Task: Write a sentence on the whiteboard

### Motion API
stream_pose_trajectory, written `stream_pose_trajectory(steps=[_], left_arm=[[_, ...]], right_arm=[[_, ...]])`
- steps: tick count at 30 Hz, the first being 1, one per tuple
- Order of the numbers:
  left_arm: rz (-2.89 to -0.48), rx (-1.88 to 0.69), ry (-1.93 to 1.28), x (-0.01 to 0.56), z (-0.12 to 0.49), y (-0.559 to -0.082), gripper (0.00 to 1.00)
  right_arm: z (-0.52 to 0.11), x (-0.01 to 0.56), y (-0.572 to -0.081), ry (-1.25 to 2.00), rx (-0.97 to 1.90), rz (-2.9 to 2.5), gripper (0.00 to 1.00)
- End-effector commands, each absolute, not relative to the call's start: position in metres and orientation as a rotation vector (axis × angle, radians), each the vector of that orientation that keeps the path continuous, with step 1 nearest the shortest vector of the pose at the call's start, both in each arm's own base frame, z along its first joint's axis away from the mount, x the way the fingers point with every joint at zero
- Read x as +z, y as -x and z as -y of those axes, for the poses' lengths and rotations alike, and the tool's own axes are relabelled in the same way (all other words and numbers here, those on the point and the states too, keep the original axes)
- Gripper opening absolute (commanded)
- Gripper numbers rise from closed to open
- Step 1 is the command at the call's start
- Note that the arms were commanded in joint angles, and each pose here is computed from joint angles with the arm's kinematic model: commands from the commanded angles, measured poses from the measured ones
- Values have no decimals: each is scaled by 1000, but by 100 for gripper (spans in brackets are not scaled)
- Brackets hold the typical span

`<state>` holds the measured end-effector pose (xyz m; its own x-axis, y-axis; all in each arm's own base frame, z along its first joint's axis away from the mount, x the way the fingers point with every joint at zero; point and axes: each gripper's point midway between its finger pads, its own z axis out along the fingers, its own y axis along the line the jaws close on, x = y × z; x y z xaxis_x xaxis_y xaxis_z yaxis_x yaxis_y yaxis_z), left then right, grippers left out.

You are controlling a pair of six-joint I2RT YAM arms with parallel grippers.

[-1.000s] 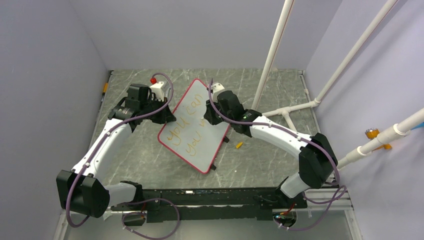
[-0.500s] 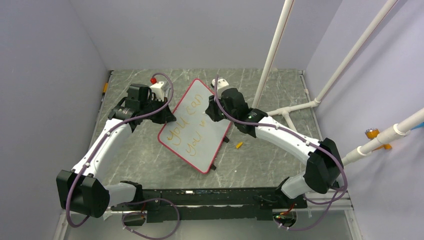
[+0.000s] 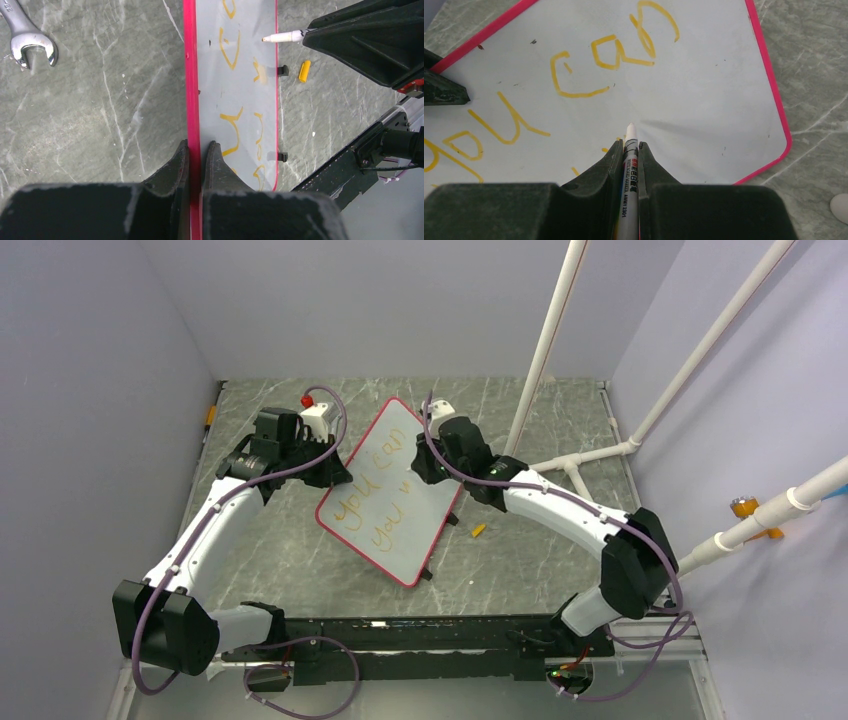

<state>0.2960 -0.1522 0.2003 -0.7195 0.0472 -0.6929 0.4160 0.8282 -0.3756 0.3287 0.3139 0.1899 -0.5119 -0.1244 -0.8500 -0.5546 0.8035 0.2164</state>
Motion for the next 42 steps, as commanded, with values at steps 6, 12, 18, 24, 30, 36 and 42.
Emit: stream_pose_trajectory(steps=[6, 12, 18, 24, 30, 36, 42], left_arm=[[-2255, -472, -385, 200, 129, -313, 0], [-2254, -472, -385, 200, 129, -313, 0], [-2255, -475, -385, 200, 130, -313, 0], [-2254, -478, -386, 200, 130, -313, 0], [-2254, -479, -387, 200, 130, -313, 0], [-2253, -478, -386, 201, 130, -313, 0], [-2251, -476, -386, 201, 130, -313, 0]], right_arm=[[-320, 190, -337, 476, 623, -2044, 0], [-315, 171, -330, 481, 609, -2082, 0], [-308, 153, -323, 490, 594, -2117, 0], [-302, 143, -315, 497, 591, -2140, 0], [-301, 164, -314, 492, 605, -2105, 0], [-307, 197, -320, 479, 632, -2042, 0], [-317, 213, -327, 471, 666, -2011, 0]])
